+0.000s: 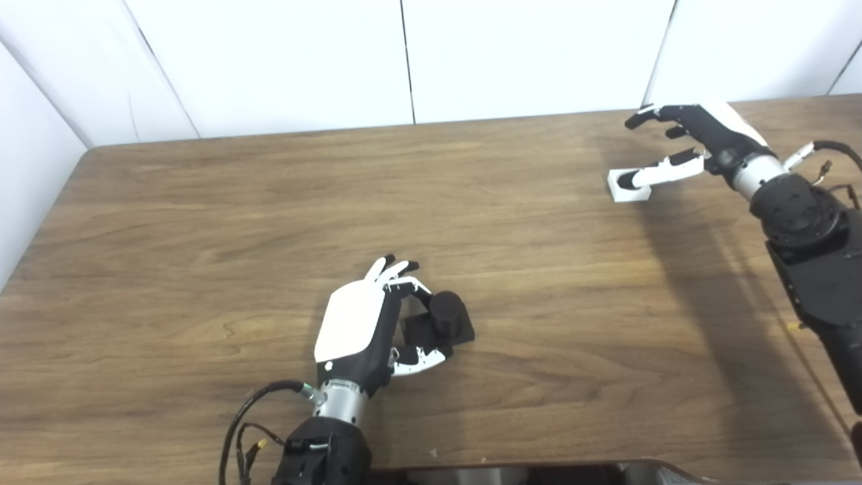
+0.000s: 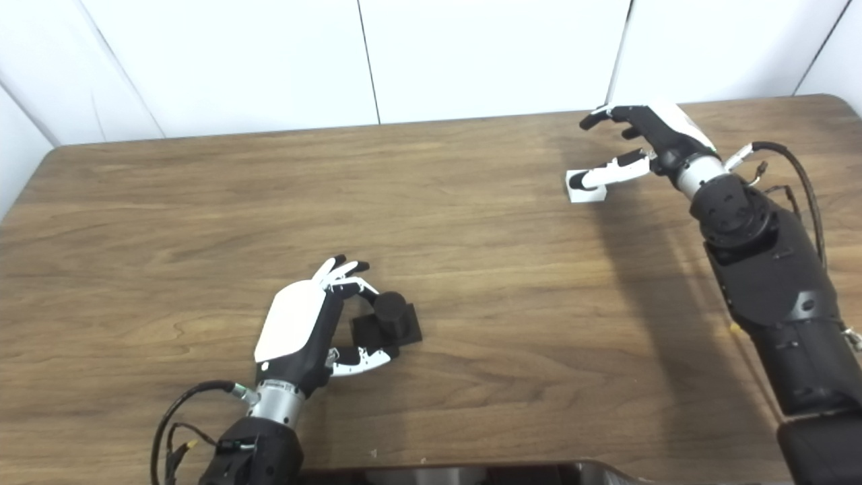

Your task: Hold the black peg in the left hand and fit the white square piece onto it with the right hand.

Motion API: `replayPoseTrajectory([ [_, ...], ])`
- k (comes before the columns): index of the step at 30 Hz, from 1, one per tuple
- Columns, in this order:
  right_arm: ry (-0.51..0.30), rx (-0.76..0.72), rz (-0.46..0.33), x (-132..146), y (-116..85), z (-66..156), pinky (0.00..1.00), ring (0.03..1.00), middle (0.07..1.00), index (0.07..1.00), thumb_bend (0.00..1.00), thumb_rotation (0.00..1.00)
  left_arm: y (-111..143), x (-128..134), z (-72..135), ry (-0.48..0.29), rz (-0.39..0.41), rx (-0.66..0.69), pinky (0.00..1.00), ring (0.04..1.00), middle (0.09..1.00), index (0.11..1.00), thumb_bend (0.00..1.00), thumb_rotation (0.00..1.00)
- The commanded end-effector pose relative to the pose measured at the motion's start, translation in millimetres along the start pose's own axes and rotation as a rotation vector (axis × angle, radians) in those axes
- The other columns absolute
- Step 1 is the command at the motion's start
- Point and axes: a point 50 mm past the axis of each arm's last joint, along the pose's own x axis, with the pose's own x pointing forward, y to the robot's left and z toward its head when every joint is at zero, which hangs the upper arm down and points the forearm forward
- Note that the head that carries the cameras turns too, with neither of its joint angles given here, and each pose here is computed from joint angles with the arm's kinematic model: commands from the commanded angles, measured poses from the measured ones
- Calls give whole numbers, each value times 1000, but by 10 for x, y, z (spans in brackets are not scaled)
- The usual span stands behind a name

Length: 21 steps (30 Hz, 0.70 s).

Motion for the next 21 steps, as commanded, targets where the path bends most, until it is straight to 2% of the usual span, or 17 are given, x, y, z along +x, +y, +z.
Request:
replayPoseTrajectory([
  [1,-55,-67,-55,81,-360,234,812,904,904,738,944,253,-32,-43,-1,4,2,2,800,962,871,487,507,74],
  [10,-21,-208,20,181,-404,257,807,912,906,732,944,226,-11,-5,24,11,16,0,826,961,868,486,508,73],
  [21,33,-215,40,254,-462,142,791,913,919,732,919,204,-12,-6,48,1,15,0,801,950,866,486,507,74],
])
